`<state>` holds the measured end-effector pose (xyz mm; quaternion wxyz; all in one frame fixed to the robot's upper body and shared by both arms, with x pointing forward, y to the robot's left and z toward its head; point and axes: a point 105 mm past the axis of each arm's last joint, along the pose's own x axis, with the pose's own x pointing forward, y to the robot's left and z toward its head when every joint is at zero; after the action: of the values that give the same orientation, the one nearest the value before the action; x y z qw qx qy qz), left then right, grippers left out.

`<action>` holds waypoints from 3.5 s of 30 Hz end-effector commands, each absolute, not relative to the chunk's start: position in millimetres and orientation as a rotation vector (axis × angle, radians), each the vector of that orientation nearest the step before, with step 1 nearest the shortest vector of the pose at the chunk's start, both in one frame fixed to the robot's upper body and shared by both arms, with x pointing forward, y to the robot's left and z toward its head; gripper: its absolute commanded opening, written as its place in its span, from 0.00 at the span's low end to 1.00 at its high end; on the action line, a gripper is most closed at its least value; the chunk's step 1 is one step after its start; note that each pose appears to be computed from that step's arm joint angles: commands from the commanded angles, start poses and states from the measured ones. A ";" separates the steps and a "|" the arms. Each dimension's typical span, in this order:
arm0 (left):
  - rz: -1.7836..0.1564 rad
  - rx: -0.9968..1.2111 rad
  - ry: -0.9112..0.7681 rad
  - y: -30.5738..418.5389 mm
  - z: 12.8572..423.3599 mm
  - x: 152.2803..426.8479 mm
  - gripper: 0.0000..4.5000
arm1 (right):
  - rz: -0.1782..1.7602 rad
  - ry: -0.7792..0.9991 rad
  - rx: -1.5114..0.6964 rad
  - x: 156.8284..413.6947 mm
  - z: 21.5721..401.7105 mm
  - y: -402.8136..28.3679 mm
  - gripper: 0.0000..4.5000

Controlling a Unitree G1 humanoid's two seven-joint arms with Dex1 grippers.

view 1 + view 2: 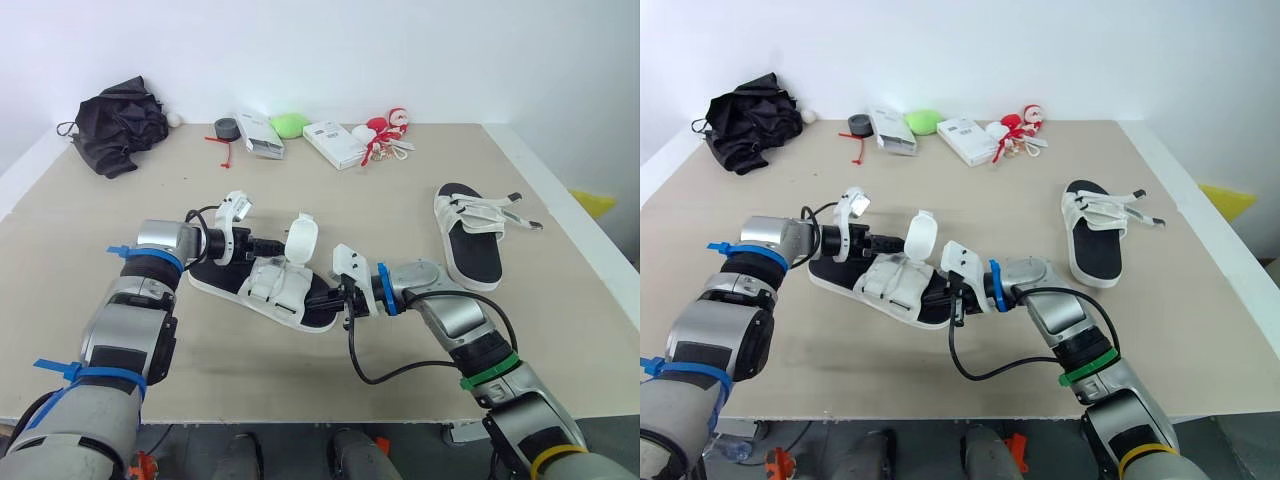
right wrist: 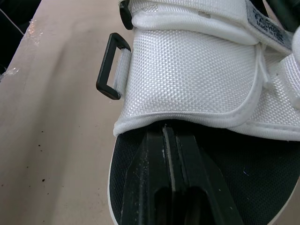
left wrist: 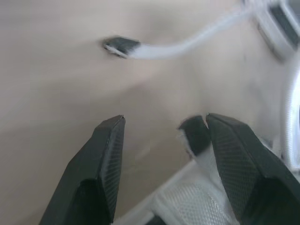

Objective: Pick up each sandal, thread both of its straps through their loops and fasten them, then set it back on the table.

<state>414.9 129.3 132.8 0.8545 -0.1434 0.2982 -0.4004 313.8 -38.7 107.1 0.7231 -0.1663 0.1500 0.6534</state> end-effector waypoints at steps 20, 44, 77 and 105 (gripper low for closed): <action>-0.965 -0.739 0.604 89.2 205.8 405.1 0.63 | 1.436 0.437 -0.376 312.6 86.6 -44.6 0.00; -1.020 -0.791 0.636 66.6 211.0 404.5 0.63 | 1.238 0.335 -0.629 346.4 97.4 -87.4 0.00; -0.966 -0.901 0.607 95.1 212.2 400.4 0.63 | 1.319 0.362 -0.565 338.0 85.4 -70.1 0.00; -1.003 -0.923 0.559 52.3 214.9 416.8 0.63 | 1.303 0.371 -0.541 334.9 82.9 -68.0 0.00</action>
<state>412.1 52.1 192.8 0.7398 -0.4123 0.2914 -0.4446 341.5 -60.7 117.3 0.7551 -0.2460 0.1010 0.5993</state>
